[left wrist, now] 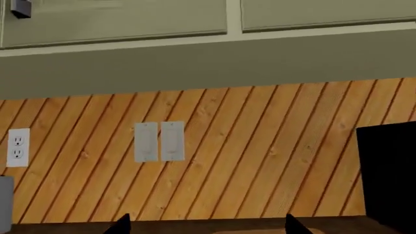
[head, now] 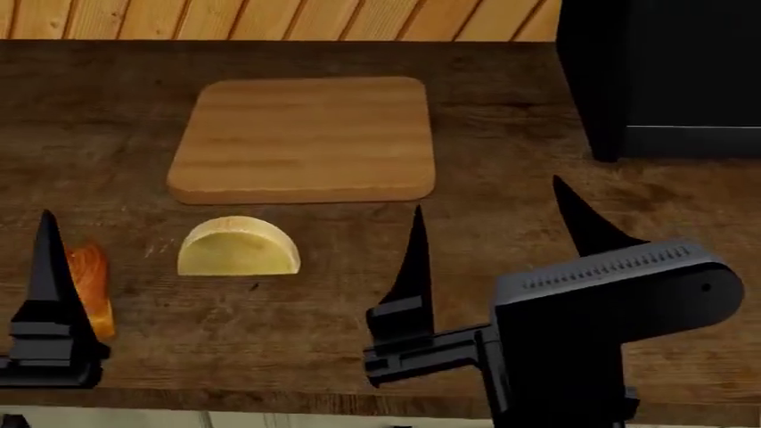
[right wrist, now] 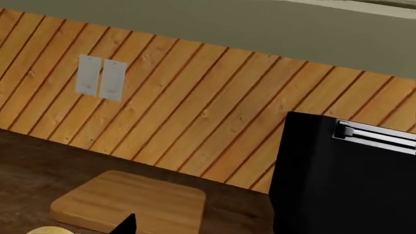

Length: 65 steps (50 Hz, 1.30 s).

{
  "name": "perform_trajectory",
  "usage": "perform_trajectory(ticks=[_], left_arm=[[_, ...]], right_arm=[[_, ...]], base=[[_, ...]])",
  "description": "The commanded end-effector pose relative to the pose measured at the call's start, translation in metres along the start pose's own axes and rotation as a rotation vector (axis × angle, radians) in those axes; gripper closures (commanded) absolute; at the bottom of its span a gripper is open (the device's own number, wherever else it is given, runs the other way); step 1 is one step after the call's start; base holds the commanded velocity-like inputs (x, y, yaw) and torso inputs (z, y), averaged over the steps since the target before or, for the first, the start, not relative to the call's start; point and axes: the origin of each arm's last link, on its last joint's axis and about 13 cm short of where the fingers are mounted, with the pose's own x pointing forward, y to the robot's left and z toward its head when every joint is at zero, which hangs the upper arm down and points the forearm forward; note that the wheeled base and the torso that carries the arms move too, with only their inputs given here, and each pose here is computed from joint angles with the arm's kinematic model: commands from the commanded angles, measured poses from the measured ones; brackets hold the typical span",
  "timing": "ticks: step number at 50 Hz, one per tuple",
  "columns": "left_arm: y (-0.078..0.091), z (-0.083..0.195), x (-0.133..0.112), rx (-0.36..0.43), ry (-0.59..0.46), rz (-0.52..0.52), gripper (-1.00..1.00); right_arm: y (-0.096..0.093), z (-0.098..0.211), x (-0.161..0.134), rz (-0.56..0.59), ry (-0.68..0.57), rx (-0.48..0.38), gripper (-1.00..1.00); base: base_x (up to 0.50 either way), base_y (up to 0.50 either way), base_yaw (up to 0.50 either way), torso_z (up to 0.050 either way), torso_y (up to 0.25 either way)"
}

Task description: Place the bread and cheese on the cutting board.

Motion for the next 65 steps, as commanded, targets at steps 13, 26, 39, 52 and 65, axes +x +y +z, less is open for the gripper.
perform_trajectory(ticks=[13, 26, 39, 52, 65], left_arm=[[0.007, 0.008, -0.001, 0.030, -0.032, 0.039, -1.00], [0.020, 0.021, -0.011, -0.053, 0.209, 0.095, -1.00], [0.014, 0.032, -0.037, 0.007, 0.449, 0.077, -1.00], [0.009, 0.024, -0.058, 0.001, 0.599, 0.111, -1.00], [0.006, 0.018, -0.061, 0.024, 0.649, 0.135, -1.00]], right_arm=[[0.000, -0.002, 0.005, 0.011, -0.012, 0.047, -1.00], [0.000, -0.006, 0.011, 0.022, 0.005, 0.109, -1.00], [-0.003, -0.012, 0.020, 0.061, 0.006, 0.084, -1.00], [-0.004, -0.013, 0.021, 0.088, -0.037, 0.108, -1.00], [-0.006, -0.019, 0.019, 0.087, -0.038, 0.125, -1.00]], base=[[0.50, 0.00, 0.00, 0.000, 0.000], [0.29, 0.00, 0.00, 0.000, 0.001], [0.00, 0.00, 0.00, 0.000, 0.000], [0.00, 0.00, 0.00, 0.000, 0.000], [0.00, 0.00, 0.00, 0.000, 0.000]])
